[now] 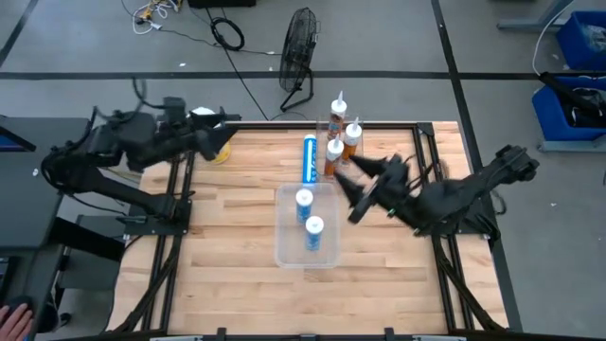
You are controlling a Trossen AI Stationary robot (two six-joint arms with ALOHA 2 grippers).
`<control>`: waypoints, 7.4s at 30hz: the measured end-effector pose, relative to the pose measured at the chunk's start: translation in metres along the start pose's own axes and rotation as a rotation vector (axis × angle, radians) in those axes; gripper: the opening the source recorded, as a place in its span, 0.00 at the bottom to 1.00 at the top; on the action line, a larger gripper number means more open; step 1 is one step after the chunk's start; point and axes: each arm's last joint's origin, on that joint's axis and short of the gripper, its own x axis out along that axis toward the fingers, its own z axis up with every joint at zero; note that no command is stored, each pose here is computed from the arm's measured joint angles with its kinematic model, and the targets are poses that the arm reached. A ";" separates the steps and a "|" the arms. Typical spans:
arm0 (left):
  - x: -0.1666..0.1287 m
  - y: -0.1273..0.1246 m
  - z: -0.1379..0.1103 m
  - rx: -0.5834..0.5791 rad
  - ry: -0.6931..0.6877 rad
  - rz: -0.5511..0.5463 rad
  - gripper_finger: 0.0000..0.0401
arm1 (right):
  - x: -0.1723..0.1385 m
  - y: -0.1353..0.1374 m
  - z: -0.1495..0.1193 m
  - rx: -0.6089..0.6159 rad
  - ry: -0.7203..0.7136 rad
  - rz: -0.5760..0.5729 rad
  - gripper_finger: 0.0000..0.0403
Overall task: Sort silicone sealant tubes
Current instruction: Put the blue sealant into the bottom transparent bin
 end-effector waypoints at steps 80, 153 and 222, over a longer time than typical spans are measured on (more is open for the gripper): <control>0.309 0.130 -0.181 -0.073 0.898 0.317 0.98 | -0.027 -0.112 0.045 -0.049 0.177 -0.097 0.73; 0.304 0.153 -0.252 0.254 1.249 0.475 0.90 | -0.023 -0.120 0.042 -0.069 0.209 -0.138 0.73; 0.208 0.164 -0.275 0.375 1.877 0.743 0.63 | -0.023 -0.119 0.040 -0.122 0.258 -0.059 0.73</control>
